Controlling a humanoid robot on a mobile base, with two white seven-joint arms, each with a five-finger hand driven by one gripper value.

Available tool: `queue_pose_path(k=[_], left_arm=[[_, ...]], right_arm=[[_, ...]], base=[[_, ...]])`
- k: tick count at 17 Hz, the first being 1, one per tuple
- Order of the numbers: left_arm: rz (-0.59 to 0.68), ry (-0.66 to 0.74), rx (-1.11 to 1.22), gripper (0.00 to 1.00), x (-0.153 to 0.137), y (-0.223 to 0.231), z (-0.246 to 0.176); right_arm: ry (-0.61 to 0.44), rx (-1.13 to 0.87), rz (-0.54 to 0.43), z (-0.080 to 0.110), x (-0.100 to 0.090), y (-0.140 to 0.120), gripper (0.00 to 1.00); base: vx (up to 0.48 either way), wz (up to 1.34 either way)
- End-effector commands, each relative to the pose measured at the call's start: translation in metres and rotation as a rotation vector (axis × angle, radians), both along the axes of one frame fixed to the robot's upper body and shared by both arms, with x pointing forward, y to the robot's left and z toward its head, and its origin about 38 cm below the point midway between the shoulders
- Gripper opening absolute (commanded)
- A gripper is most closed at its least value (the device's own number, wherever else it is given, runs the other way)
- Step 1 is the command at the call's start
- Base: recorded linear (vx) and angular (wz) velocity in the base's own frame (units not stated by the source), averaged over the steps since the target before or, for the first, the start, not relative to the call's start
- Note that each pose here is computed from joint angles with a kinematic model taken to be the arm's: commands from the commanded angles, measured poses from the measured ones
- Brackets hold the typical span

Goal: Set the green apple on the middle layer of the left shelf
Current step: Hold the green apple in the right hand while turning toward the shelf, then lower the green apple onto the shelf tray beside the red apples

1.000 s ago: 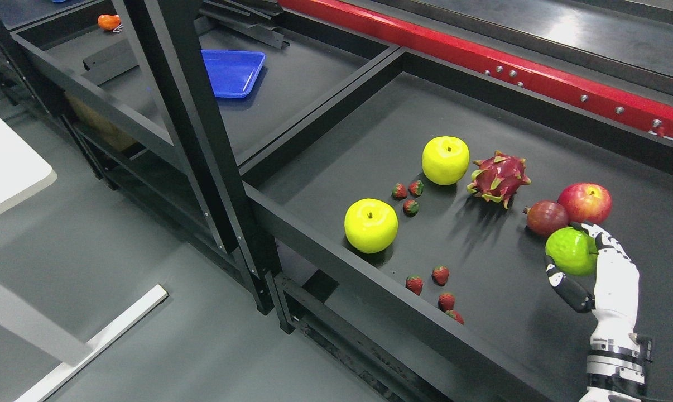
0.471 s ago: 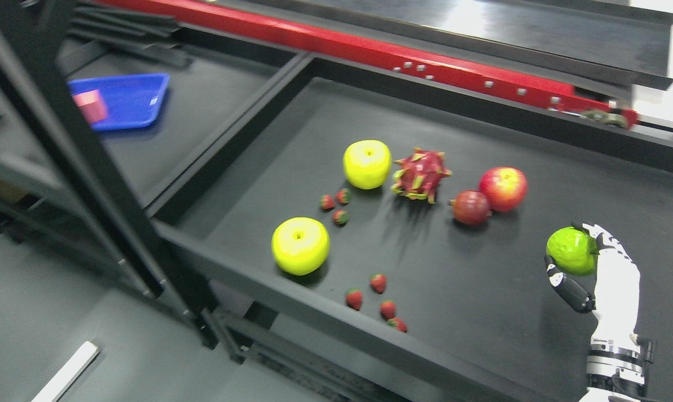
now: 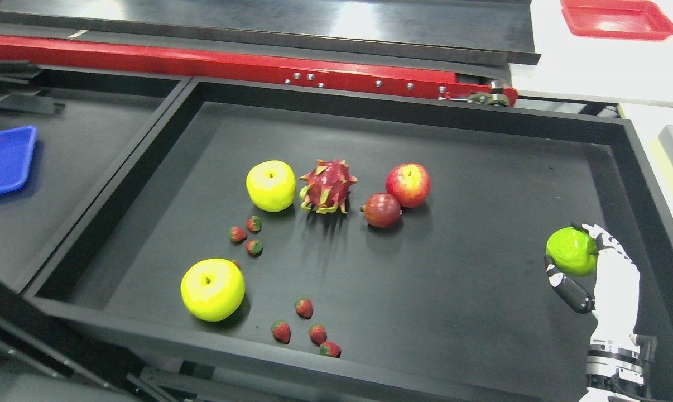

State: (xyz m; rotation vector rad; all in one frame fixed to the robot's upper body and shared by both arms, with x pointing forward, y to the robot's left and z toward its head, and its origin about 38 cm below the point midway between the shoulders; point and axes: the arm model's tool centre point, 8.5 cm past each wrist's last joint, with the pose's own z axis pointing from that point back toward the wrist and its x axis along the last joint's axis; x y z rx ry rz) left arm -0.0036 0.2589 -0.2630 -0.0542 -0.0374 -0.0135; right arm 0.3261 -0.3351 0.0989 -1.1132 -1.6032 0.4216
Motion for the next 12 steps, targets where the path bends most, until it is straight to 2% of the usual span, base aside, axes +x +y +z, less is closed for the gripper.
queue_pose_path(k=[1, 3, 5, 7, 9, 10, 12], left_arm=[[-0.001, -0.001, 0.016, 1.00, 0.000, 0.011, 0.001], [-0.001, 0.000, 0.018, 1.00, 0.000, 0.011, 0.001], [-0.001, -0.001, 0.016, 1.00, 0.000, 0.011, 0.001], [-0.001, -0.001, 0.016, 1.00, 0.000, 0.011, 0.001], [-0.001, -0.001, 0.016, 1.00, 0.000, 0.011, 0.001], [-0.001, 0.000, 0.016, 1.00, 0.000, 0.011, 0.001], [-0.001, -0.001, 0.016, 1.00, 0.000, 0.011, 0.001]], right_arm=[[0.004, -0.017, 0.004, 0.001, 0.000, -0.004, 0.00], [0.006, -0.018, 0.022, 0.000, 0.002, 0.003, 0.00], [0.037, -0.014, 0.091, -0.005, 0.009, 0.027, 0.00], [0.106, -0.004, 0.199, -0.017, 0.021, 0.070, 0.00], [0.192, -0.042, 0.377, -0.022, 0.040, 0.124, 0.00], [0.225, -0.080, 0.424, -0.024, 0.049, 0.139, 0.00], [0.255, -0.183, 0.458, -0.020, 0.072, 0.159, 0.00]], base=[[0.080, -0.38], [0.053, -0.26], [0.047, -0.19], [0.020, -0.08], [0.000, 0.00], [0.000, 0.00], [0.000, 0.00]])
